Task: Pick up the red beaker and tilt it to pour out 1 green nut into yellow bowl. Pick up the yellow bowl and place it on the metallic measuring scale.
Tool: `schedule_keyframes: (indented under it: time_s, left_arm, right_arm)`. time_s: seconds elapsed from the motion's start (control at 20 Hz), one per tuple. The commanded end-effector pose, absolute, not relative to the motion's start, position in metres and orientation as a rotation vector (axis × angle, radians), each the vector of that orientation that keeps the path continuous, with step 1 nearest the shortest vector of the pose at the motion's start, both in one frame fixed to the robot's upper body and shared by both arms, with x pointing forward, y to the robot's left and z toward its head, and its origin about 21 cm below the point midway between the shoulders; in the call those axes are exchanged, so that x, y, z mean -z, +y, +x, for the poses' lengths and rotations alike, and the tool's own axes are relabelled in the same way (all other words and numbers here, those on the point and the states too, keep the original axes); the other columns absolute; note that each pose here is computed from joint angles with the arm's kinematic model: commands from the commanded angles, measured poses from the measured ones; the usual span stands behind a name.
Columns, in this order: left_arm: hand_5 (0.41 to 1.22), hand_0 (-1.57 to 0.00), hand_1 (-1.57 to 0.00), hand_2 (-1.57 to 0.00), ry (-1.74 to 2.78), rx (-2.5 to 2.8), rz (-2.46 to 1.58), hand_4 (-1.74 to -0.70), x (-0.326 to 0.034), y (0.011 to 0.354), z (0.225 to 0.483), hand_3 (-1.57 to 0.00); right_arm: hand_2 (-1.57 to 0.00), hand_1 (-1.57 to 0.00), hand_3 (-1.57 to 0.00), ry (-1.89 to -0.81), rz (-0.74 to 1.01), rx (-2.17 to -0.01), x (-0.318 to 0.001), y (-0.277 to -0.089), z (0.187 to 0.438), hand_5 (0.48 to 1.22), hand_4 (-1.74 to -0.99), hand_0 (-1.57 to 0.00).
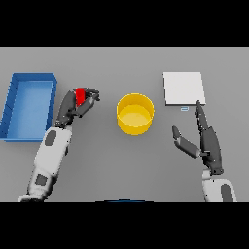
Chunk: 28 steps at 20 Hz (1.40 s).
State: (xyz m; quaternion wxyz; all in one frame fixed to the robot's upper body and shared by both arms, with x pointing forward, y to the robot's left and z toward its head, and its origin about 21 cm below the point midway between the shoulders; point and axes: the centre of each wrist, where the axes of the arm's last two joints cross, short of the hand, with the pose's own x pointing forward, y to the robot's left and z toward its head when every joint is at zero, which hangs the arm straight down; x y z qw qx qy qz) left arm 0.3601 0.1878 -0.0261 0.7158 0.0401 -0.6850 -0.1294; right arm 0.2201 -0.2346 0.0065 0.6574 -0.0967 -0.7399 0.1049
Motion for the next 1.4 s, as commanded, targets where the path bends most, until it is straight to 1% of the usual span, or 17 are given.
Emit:
schedule_keyframes:
  time_s: [0.0, 0.05, 0.2, 0.3, 0.4, 0.45, 0.55, 0.6, 0.65, 0.75, 0.8, 0.85, 1.0, 1.1, 1.25, 1.35]
  left_arm:
    - [1.148, -1.33, -1.34, -1.35, -1.520, 0.285, 0.081, -1.52, 0.028, 0.186, 0.357, -1.27]
    - [1.162, -1.38, -1.39, -1.40, -1.527, 0.283, 0.081, -1.51, 0.029, 0.187, 0.356, -1.33]
    - [1.140, -1.47, -1.48, -1.48, -1.564, 0.226, 0.079, -1.62, 0.020, 0.186, 0.359, -1.45]
    - [1.128, -1.51, -1.51, -1.51, -1.604, 0.177, 0.065, -1.66, 0.013, 0.184, 0.360, -1.49]
    - [1.118, -1.53, -1.53, -1.53, -1.636, 0.163, 0.081, -1.69, 0.007, 0.185, 0.359, -1.52]
    - [1.114, -1.54, -1.54, -1.54, -1.646, 0.173, 0.094, -1.70, -0.001, 0.186, 0.360, -1.53]
    - [1.114, -1.55, -1.55, -1.55, -1.674, 0.240, 0.101, -1.72, -0.015, 0.184, 0.361, -1.54]
    - [1.114, -1.55, -1.56, -1.56, -1.685, 0.295, 0.121, -1.72, -0.023, 0.181, 0.362, -1.55]
    - [1.117, -1.56, -1.56, -1.56, -1.680, 0.355, 0.150, -1.72, -0.032, 0.180, 0.364, -1.55]
    - [1.124, -1.56, -1.56, -1.56, -1.653, 0.506, 0.207, -1.73, -0.043, 0.175, 0.365, -1.56]
    - [1.125, -1.56, -1.56, -1.56, -1.641, 0.560, 0.227, -1.73, -0.047, 0.172, 0.364, -1.56]
    - [1.122, -1.56, -1.56, -1.56, -1.629, 0.600, 0.245, -1.73, -0.050, 0.169, 0.364, -1.56]
    - [1.111, -1.56, -1.56, -1.56, -1.597, 0.681, 0.291, -1.73, -0.057, 0.157, 0.369, -1.56]
    - [1.114, -1.57, -1.57, -1.57, -1.580, 0.733, 0.336, -1.73, -0.059, 0.148, 0.372, -1.56]
    - [1.131, -1.57, -1.57, -1.57, -1.519, 0.918, 0.504, -1.74, -0.075, 0.136, 0.379, -1.57]
    - [1.132, -1.57, -1.57, -1.57, -1.500, 1.073, 0.602, -1.74, -0.074, 0.131, 0.380, -1.57]
  right_arm:
    - [0.00, 0.00, 0.00, -1.683, -0.215, -0.241, -0.006, -0.235, 0.217, 0.646, -1.259, 0.00]
    - [0.00, 0.00, 0.00, -1.690, -0.220, -0.235, -0.007, -0.236, 0.216, 0.645, -1.257, 0.00]
    - [0.00, 0.00, 0.00, -1.683, -0.204, -0.227, -0.007, -0.233, 0.217, 0.643, -1.260, 0.00]
    - [0.00, 0.00, 0.00, -1.669, -0.223, -0.239, -0.005, -0.235, 0.220, 0.646, -1.258, 0.00]
    - [0.00, 0.00, 0.00, -1.699, -0.226, -0.246, -0.008, -0.235, 0.216, 0.647, -1.259, 0.00]
    - [0.00, 0.00, 0.00, -1.699, -0.238, -0.249, -0.008, -0.236, 0.216, 0.649, -1.259, 0.00]
    - [0.00, 0.00, 0.00, -1.702, -0.227, -0.249, -0.007, -0.232, 0.218, 0.654, -1.263, 0.00]
    - [0.00, 0.00, 0.00, -1.701, -0.239, -0.251, -0.009, -0.234, 0.220, 0.658, -1.262, 0.00]
    - [0.00, 0.00, 0.00, -1.706, -0.232, -0.257, -0.009, -0.234, 0.217, 0.661, -1.261, 0.00]
    - [0.00, 0.00, 0.00, -1.704, -0.241, -0.261, -0.011, -0.232, 0.219, 0.666, -1.253, 0.00]
    - [0.00, 0.00, 0.00, -1.694, -0.244, -0.274, -0.008, -0.232, 0.218, 0.671, -1.256, 0.00]
    - [0.00, 0.00, 0.00, -1.696, -0.257, -0.278, -0.009, -0.236, 0.219, 0.674, -1.256, 0.00]
    - [0.00, 0.00, 0.00, -1.677, -0.252, -0.271, -0.010, -0.235, 0.219, 0.678, -1.256, 0.00]
    - [0.00, 0.00, 0.00, -1.678, -0.243, -0.273, -0.010, -0.231, 0.220, 0.680, -1.254, 0.00]
    - [0.00, 0.00, 0.00, -1.672, -0.226, -0.266, -0.010, -0.232, 0.217, 0.685, -1.252, 0.00]
    - [0.00, 0.00, 0.00, -1.666, -0.222, -0.265, -0.010, -0.230, 0.219, 0.689, -1.255, 0.00]
